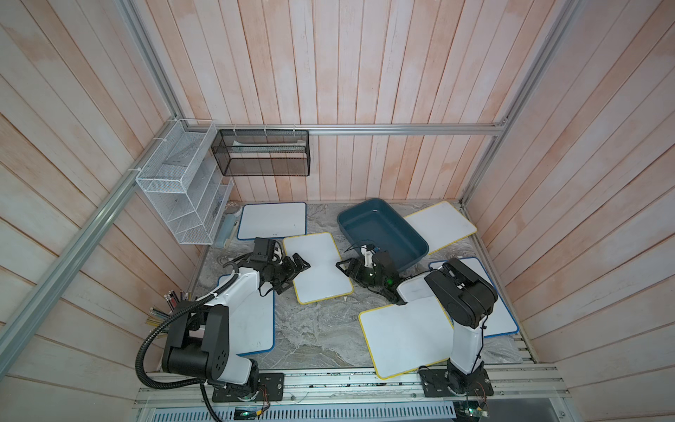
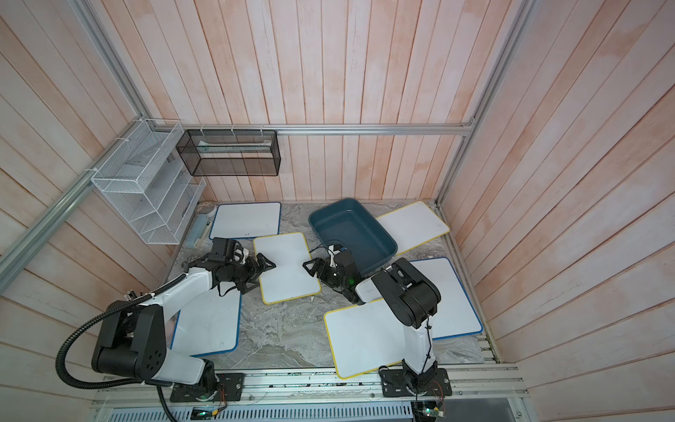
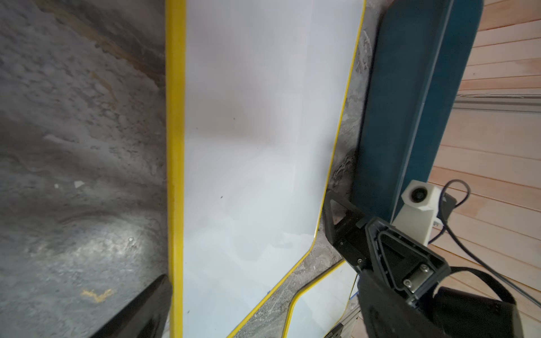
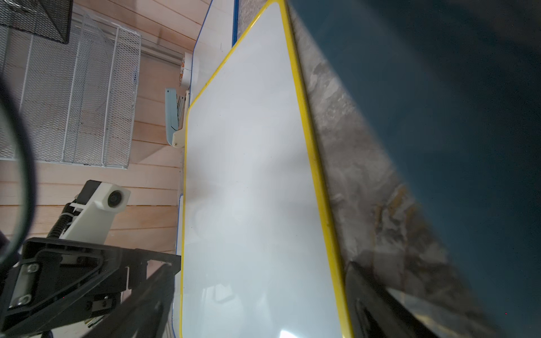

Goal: Put the whiteboard into the storage box
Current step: Pick up the whiteboard at the center of the board.

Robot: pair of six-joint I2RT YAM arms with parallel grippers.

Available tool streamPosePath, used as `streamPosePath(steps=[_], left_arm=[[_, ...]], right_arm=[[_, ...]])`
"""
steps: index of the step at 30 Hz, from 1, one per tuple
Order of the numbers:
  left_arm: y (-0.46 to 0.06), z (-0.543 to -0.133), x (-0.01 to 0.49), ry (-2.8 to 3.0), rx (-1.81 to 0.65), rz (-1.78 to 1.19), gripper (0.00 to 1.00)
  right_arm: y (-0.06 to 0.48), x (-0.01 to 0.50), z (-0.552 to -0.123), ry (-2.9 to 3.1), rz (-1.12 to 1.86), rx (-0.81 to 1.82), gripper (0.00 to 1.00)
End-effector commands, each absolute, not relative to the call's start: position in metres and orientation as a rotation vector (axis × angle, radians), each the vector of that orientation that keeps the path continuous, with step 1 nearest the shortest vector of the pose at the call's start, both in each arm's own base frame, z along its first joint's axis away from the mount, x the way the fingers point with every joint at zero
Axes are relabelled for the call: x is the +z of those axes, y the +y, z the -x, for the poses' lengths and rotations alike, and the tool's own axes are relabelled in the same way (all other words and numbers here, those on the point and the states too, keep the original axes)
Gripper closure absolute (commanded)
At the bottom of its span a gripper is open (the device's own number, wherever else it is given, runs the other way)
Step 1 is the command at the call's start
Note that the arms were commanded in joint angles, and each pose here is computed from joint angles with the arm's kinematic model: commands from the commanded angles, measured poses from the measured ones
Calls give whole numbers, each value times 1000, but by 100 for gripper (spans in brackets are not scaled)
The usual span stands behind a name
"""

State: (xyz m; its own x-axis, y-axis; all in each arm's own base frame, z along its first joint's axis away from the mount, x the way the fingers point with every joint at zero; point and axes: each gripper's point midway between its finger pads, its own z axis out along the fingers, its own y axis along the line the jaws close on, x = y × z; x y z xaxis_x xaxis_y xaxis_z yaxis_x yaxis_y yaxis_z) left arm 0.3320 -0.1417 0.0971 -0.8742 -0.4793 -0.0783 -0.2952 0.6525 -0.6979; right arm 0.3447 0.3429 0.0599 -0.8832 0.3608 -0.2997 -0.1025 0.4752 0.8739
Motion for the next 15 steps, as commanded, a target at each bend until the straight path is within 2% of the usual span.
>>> streamPosePath(steps=[1,15], left_arm=[[-202,-348,182,2379,-1465,257,0],[-209,-349,190,2338,-1549,253,0]], right_arm=[[398,76,-265,2390,103,1768,9],[403,71,-266,2405,112,1780,9]])
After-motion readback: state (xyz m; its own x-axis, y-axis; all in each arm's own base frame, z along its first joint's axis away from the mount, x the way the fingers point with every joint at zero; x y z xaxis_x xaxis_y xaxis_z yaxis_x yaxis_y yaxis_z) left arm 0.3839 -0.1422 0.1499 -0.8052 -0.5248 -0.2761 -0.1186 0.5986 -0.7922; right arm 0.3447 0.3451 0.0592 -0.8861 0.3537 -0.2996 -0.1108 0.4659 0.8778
